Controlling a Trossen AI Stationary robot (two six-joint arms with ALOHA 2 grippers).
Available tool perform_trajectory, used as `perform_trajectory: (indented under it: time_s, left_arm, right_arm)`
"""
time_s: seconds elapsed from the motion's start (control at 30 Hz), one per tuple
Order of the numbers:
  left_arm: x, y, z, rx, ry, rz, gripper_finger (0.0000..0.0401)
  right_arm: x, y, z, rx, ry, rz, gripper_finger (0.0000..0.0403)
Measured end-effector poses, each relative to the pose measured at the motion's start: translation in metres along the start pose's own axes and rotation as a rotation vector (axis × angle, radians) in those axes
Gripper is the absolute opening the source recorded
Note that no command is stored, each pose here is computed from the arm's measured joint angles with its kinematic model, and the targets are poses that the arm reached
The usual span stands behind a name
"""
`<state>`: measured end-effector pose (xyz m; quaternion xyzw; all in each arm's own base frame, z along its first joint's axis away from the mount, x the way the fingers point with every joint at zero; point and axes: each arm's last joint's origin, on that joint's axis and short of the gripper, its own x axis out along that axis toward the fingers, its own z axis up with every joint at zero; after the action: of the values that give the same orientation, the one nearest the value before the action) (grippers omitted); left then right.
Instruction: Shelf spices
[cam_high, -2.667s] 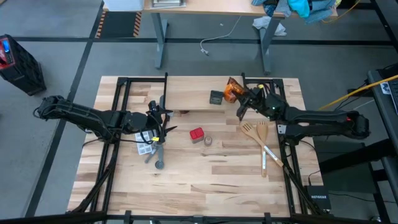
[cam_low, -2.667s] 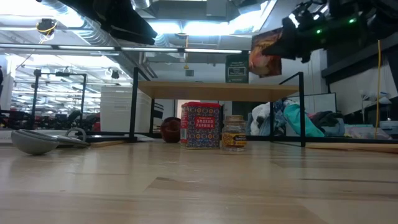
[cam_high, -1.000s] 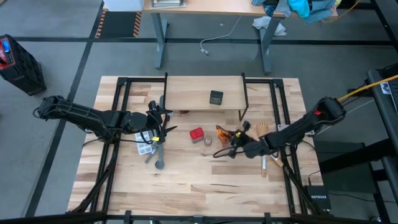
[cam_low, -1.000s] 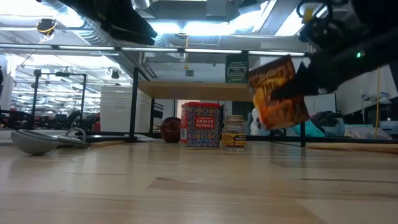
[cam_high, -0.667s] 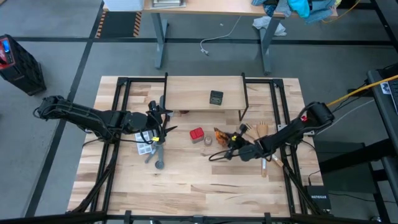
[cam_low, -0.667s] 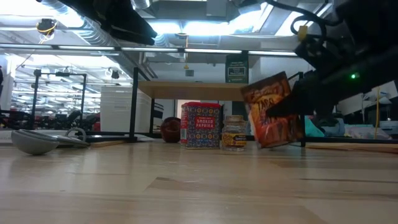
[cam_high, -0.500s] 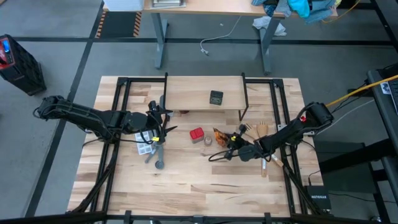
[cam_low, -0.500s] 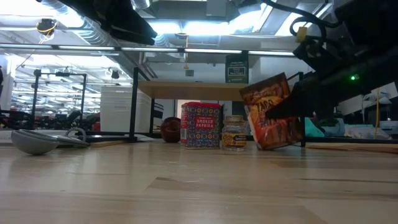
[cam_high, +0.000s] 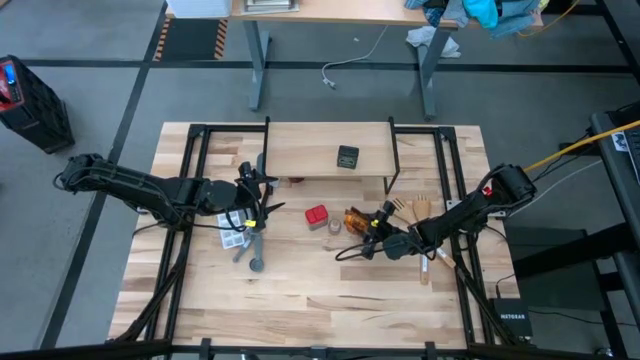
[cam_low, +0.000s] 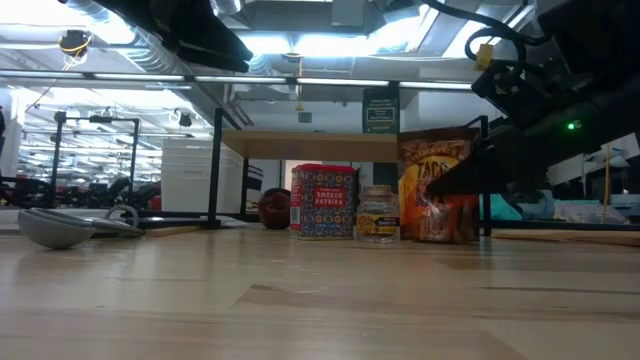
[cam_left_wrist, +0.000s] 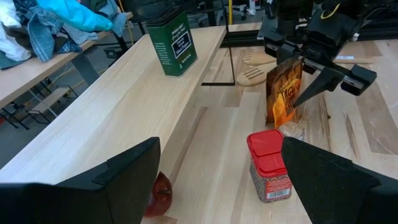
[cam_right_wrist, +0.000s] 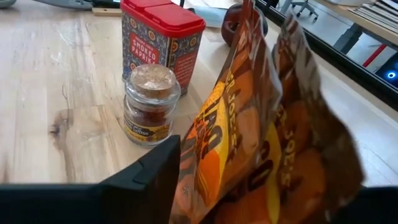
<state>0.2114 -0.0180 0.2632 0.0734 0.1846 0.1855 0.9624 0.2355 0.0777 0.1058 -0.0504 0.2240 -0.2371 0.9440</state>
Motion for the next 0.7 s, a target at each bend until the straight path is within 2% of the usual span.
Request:
perform_trajectory:
  time_s: [0.17, 0.47, 0.7]
  left_arm:
    - [0.0, 0.0, 0.0, -0.005, 0.0, 0.0, 0.0329]
    - [0.0, 0.0, 0.0, -0.011, 0.0, 0.0, 0.0329]
    - [0.0, 0.0, 0.0, -0.012, 0.0, 0.0, 0.0329]
  right_arm:
    - [-0.002, -0.001, 0.003, 0.007, -0.007, 0.003, 0.0223]
    - [-0.019, -0.013, 0.031, 0.002, -0.08, 0.02, 0.0241]
    - [-0.036, -0.029, 0.051, -0.041, -0.14, -0.041, 0.0241]
